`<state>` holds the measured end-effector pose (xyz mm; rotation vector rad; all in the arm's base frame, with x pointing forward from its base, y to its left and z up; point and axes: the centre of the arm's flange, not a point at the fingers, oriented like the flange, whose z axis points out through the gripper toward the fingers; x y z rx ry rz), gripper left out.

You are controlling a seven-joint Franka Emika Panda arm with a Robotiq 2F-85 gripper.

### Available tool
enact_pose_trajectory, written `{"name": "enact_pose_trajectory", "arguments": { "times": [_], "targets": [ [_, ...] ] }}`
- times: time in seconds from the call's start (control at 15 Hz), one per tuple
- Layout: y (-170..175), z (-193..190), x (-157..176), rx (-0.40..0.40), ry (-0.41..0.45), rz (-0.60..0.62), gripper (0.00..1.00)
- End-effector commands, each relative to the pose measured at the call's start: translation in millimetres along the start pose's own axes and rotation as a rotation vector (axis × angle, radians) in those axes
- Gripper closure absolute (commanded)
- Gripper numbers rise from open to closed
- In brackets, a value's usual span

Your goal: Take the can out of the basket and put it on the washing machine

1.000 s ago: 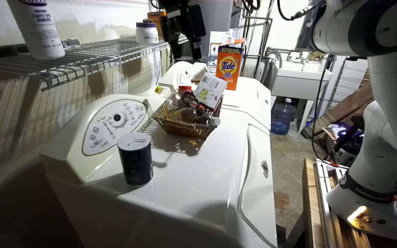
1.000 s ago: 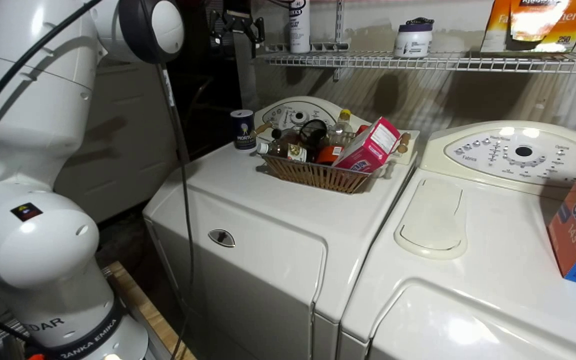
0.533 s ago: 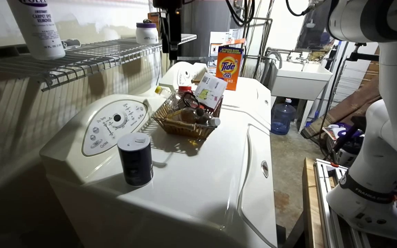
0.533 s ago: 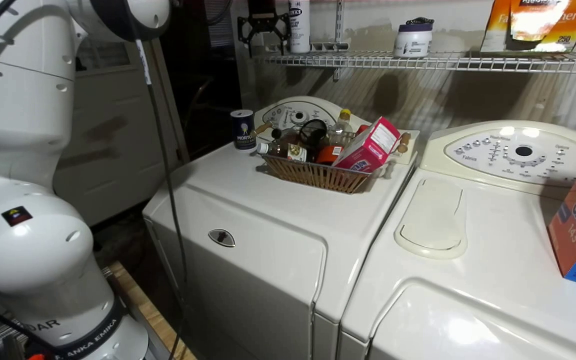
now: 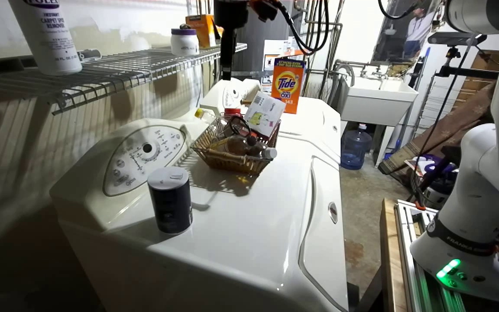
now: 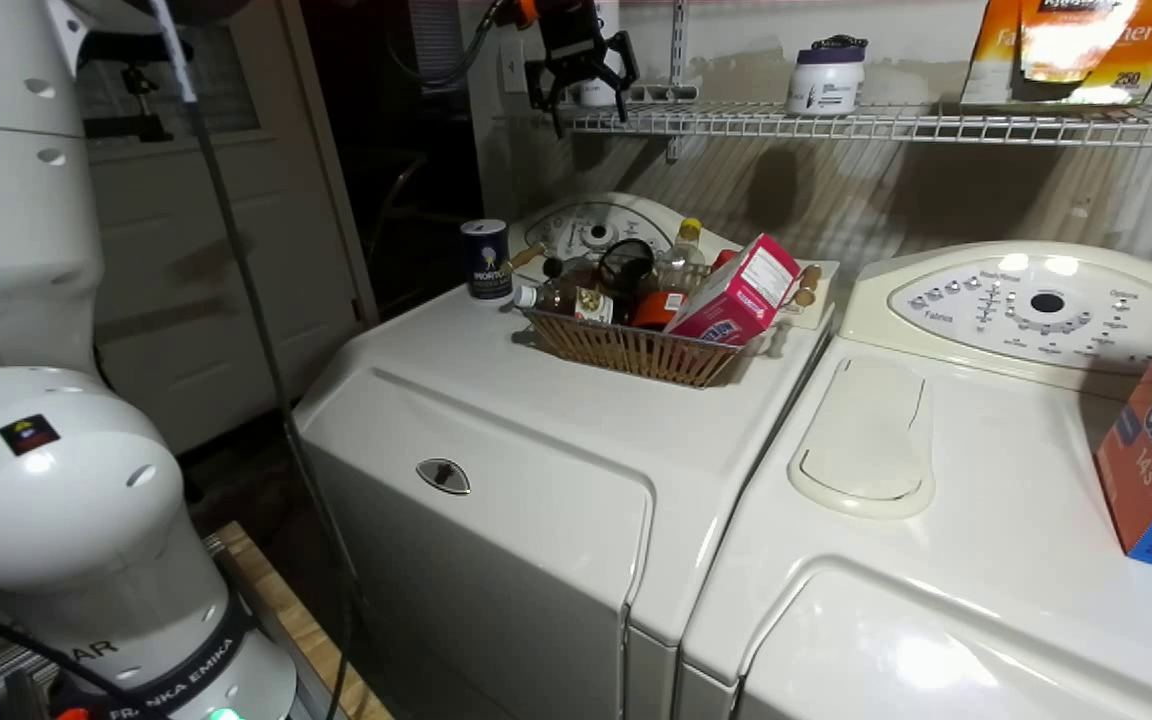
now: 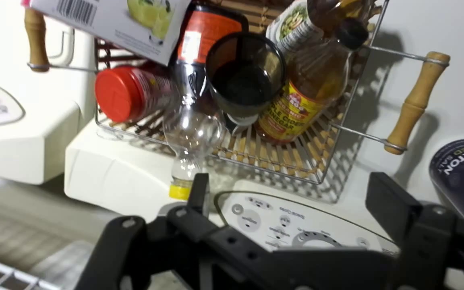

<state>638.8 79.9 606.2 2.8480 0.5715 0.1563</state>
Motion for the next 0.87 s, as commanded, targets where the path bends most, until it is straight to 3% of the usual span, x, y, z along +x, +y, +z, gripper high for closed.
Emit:
{"name": "enact_pose_trajectory", "arguments": {
  "times": [0.0, 0.27, 0.33, 0.53, 0.8],
  "targets": [
    [-15.3, 30.4, -77.1, -0.023, -0.062, 0.192, 0.00],
    [-22.3, 53.0, -116.5, 0.021, -0.135, 0.341, 0.00],
    [-2.4, 35.1, -59.6, 0.004, -0.131, 0.279, 0.00],
    [-8.2, 42.5, -80.7, 0.006, -0.161, 0.312, 0.00],
    [-10.0, 42.2, -85.4, 0.005, -0.161, 0.316, 0.00]
  ]
}}
